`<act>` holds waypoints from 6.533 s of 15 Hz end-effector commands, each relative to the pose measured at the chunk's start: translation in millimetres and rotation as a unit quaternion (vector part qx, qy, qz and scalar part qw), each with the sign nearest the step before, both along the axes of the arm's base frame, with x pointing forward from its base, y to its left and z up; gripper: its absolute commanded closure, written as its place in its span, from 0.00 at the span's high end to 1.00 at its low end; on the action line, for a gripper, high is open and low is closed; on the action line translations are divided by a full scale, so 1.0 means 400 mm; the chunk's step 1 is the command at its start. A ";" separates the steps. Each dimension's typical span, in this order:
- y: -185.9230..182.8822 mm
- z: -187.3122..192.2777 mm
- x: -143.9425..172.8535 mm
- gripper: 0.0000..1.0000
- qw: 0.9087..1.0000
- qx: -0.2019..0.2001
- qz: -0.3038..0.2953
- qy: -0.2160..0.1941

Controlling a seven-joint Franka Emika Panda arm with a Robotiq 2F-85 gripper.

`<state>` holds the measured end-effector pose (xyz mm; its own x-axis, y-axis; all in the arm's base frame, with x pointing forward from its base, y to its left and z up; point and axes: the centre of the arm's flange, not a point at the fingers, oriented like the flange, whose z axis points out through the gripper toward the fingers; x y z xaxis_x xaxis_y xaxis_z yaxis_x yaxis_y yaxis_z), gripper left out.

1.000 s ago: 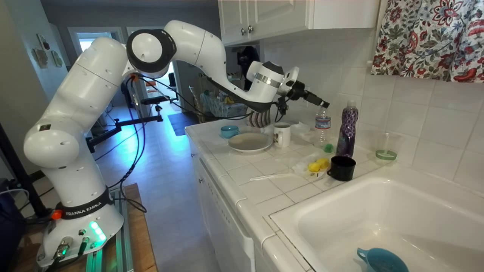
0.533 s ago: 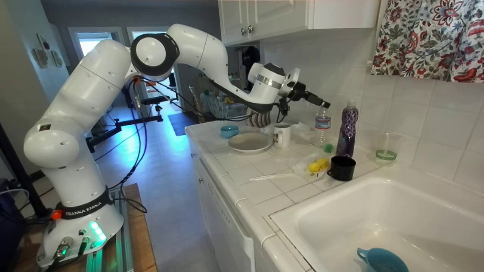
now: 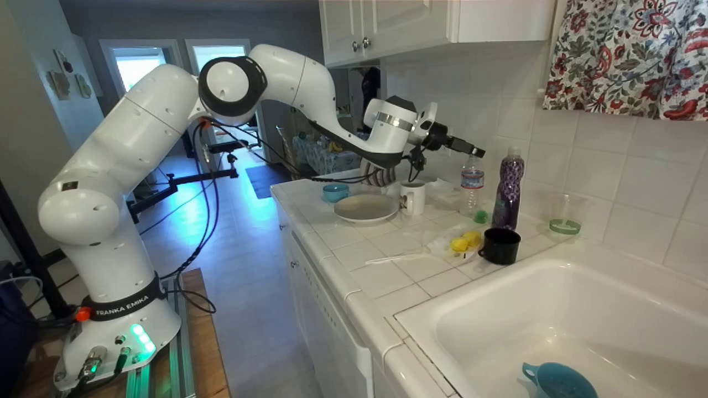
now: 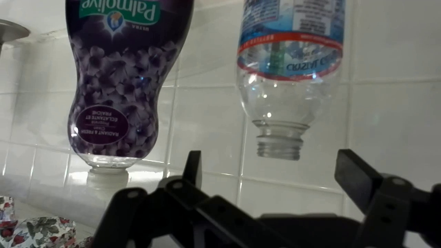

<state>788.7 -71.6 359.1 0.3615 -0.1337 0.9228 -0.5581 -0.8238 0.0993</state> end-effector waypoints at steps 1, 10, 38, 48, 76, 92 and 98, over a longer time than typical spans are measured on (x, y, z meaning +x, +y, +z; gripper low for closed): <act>0.029 -0.022 0.026 1.00 0.999 -0.031 0.007 -0.007; 0.031 -0.035 0.016 1.00 0.999 -0.044 0.003 -0.005; 0.073 -0.073 0.002 1.00 0.998 -0.067 -0.021 -0.009; 0.057 -0.070 -0.009 0.86 0.996 -0.076 -0.035 -0.018; 0.123 -0.048 -0.033 0.11 0.996 -0.088 -0.004 -0.022; 0.245 0.062 -0.188 0.11 0.991 -0.075 0.103 -0.038; 0.223 0.082 -0.240 0.11 0.987 -0.097 0.128 -0.011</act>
